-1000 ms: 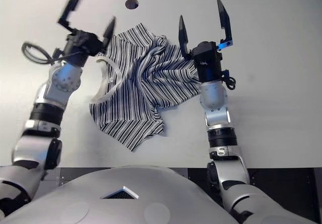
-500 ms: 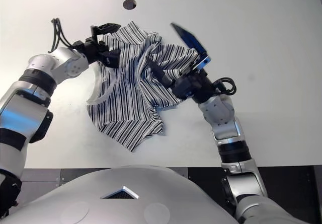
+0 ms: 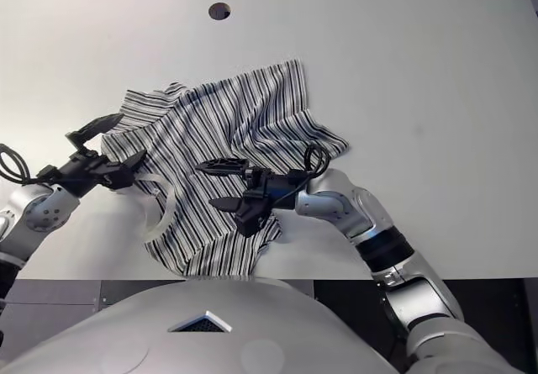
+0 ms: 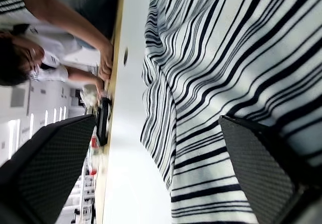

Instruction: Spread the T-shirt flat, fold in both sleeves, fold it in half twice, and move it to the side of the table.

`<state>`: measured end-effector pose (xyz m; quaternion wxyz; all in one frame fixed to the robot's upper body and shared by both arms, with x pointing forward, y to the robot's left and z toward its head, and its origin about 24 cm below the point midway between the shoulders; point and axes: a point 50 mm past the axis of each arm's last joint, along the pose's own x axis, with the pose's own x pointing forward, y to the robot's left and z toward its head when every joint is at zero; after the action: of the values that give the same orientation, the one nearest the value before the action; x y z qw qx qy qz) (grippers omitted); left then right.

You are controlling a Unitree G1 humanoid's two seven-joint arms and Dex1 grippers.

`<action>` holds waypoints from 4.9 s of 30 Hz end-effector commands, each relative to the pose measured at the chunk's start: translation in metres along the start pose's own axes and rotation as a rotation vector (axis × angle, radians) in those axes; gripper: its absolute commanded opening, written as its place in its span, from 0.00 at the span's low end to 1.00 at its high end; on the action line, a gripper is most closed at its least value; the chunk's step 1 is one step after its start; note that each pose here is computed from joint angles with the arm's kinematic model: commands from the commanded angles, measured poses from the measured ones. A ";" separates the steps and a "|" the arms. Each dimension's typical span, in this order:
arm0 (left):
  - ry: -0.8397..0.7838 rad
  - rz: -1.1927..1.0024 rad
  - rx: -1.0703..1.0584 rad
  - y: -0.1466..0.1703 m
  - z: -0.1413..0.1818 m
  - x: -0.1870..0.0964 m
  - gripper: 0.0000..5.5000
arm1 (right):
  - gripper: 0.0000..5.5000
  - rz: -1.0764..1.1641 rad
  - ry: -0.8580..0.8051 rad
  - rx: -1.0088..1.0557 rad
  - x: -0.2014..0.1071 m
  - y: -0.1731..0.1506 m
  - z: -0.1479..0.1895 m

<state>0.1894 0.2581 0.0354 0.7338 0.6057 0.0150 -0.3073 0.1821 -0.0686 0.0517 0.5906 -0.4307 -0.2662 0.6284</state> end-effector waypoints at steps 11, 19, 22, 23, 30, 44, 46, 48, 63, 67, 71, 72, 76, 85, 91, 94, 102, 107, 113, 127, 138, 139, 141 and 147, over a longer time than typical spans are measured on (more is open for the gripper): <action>-0.307 0.259 0.172 0.111 0.052 0.052 0.83 | 0.76 0.431 0.181 0.021 -0.067 0.039 0.001; -0.441 0.142 0.300 0.123 0.101 0.164 0.83 | 0.76 0.489 0.339 -0.003 -0.106 0.014 0.008; -0.429 0.063 0.294 0.108 0.120 0.197 0.83 | 0.76 0.351 0.220 -0.045 -0.082 -0.003 0.017; -0.420 0.050 0.295 0.105 0.125 0.204 0.83 | 0.76 0.289 0.178 -0.060 -0.074 -0.010 0.020; -0.267 -0.023 0.352 0.088 0.142 0.227 0.83 | 0.76 0.032 -0.028 -0.013 -0.044 -0.029 0.036; 0.055 -0.269 0.293 0.025 0.064 0.204 0.83 | 0.76 -0.117 -0.142 0.050 -0.036 -0.025 0.047; 0.137 -0.245 0.260 0.030 0.039 0.195 0.83 | 0.76 -0.143 -0.130 0.051 -0.034 -0.026 0.043; 0.234 -0.229 0.225 0.033 0.012 0.181 0.83 | 0.76 -0.170 -0.113 0.053 -0.033 -0.026 0.040; 0.187 0.250 -0.184 0.081 -0.017 0.155 0.83 | 0.76 -0.397 0.064 0.034 -0.044 -0.057 -0.001; -0.168 0.225 -0.210 0.102 0.054 0.187 0.83 | 0.76 -0.335 -0.001 0.055 -0.038 -0.048 0.012; -0.283 0.003 -0.089 0.074 0.112 0.212 0.83 | 0.76 -0.317 -0.019 0.067 -0.035 -0.045 0.015; -0.283 -0.059 -0.038 0.062 0.124 0.218 0.83 | 0.76 -0.309 -0.024 0.069 -0.035 -0.044 0.016; -0.189 -0.214 0.121 0.027 0.137 0.225 0.83 | 0.76 -0.272 -0.061 0.082 -0.030 -0.039 0.022; 0.084 -0.257 0.225 0.018 0.078 0.211 0.83 | 0.76 -0.283 -0.061 0.107 -0.031 -0.036 0.024; 0.335 -0.194 0.201 0.039 0.011 0.185 0.83 | 0.76 -0.310 -0.038 0.111 -0.032 -0.035 0.022; 0.459 -0.156 0.148 0.044 -0.017 0.168 0.83 | 0.76 -0.318 -0.027 0.115 -0.036 -0.035 0.022; 0.399 0.123 -0.075 0.072 -0.008 0.175 0.83 | 0.76 -0.314 0.086 0.069 -0.038 -0.032 0.006; 0.238 0.395 -0.151 0.115 0.012 0.181 0.83 | 0.76 -0.104 0.256 -0.043 -0.041 -0.007 -0.015; 0.170 0.626 -0.154 0.149 -0.003 0.159 0.83 | 0.76 0.164 0.449 -0.119 -0.074 0.025 -0.041; 0.352 0.877 -0.228 0.107 -0.098 0.034 0.83 | 0.76 0.242 0.334 0.026 -0.082 0.053 0.011; -0.033 0.129 -0.003 0.017 -0.042 -0.063 0.83 | 0.76 -0.293 0.234 -0.027 -0.092 -0.049 0.021; -0.061 0.032 -0.006 0.008 -0.031 -0.072 0.83 | 0.76 -0.314 0.203 0.005 -0.088 -0.053 0.016; -0.049 -0.113 -0.013 -0.003 -0.017 -0.093 0.83 | 0.76 -0.314 0.189 0.029 -0.080 -0.059 0.001; 0.098 -0.313 0.036 -0.012 -0.004 -0.127 0.83 | 0.76 -0.284 0.166 0.033 -0.067 -0.073 -0.023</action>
<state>0.0896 0.3196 0.0759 0.6825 0.6197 0.1164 -0.3696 0.2322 -0.1309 0.1165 0.7115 -0.4293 -0.2608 0.4915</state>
